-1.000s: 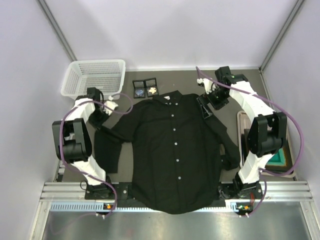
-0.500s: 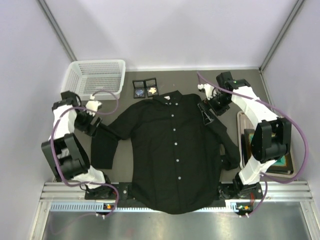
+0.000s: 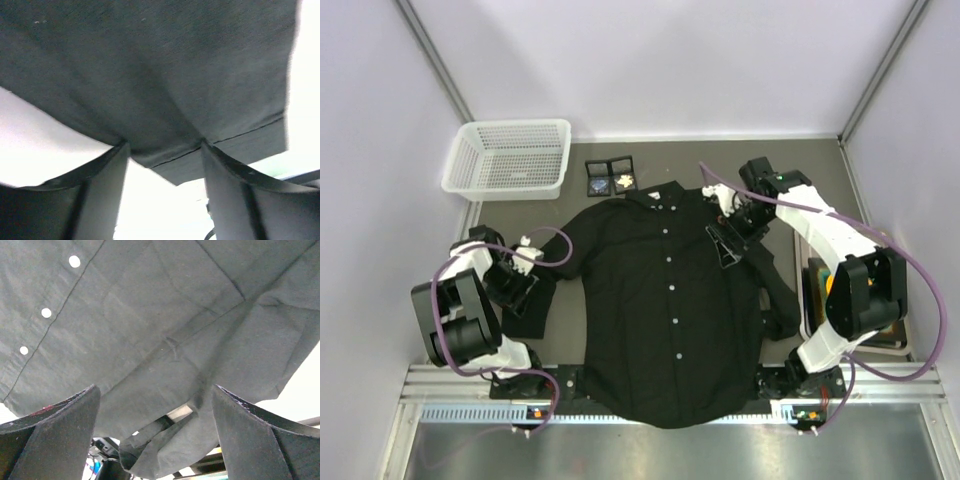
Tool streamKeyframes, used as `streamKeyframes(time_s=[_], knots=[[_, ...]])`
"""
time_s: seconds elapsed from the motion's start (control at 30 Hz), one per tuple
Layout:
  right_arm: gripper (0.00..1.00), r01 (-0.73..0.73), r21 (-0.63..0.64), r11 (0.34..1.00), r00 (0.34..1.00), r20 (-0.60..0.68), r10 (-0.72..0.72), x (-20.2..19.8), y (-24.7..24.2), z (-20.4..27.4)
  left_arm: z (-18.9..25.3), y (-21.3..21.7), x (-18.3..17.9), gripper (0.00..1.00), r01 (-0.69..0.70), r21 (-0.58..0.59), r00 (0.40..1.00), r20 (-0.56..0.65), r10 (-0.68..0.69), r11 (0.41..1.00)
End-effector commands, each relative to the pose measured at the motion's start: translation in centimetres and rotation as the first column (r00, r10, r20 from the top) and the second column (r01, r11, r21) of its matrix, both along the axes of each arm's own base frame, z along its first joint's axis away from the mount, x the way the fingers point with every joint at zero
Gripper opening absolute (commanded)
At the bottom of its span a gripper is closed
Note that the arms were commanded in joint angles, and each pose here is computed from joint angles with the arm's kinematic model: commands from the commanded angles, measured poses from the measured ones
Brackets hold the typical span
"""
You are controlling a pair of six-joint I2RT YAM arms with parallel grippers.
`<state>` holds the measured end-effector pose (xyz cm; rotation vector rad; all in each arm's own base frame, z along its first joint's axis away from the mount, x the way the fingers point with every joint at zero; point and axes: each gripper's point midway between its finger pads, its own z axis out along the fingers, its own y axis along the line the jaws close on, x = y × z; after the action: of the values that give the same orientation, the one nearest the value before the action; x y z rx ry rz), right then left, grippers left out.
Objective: Pin the brooch onto the clothing
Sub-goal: Flatten out the clothes at the center of the board.
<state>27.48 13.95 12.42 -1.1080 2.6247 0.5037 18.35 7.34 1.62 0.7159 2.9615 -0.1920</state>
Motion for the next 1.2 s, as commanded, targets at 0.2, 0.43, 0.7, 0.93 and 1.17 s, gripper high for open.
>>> streamKeyframes(time_s=[0.2, 0.43, 0.7, 0.93, 1.17], knots=[[0.87, -0.194, 0.017, 0.981, 0.981, -0.001, 0.194, -5.0, 2.9, 0.1, -1.0, 6.5, -0.5, 0.00, 0.059, 0.250, 0.996, -0.086, -0.038, 0.966], [0.86, -0.285, 0.031, 0.958, 0.957, -0.041, 0.286, -7.7, 4.5, -0.7, 3.3, 14.0, 0.7, 0.00, 0.201, 0.440, 0.979, -0.133, -0.157, 0.875], [0.86, -0.312, 0.047, 0.949, 0.949, -0.032, 0.314, -9.1, 4.6, -0.5, 2.2, 18.6, -1.7, 0.00, 0.235, 0.464, 0.959, -0.252, -0.127, 0.854], [0.86, -0.331, 0.050, 0.942, 0.943, -0.029, 0.333, -10.1, 4.2, -0.4, 1.8, 21.3, -2.9, 0.01, 0.270, 0.467, 0.937, -0.327, -0.119, 0.842], [0.86, -0.395, 0.095, 0.914, 0.918, -0.010, 0.397, -12.0, 5.3, 0.2, 5.5, 15.1, 1.1, 0.68, 0.178, 0.157, 0.984, -0.054, -0.172, 0.971]])
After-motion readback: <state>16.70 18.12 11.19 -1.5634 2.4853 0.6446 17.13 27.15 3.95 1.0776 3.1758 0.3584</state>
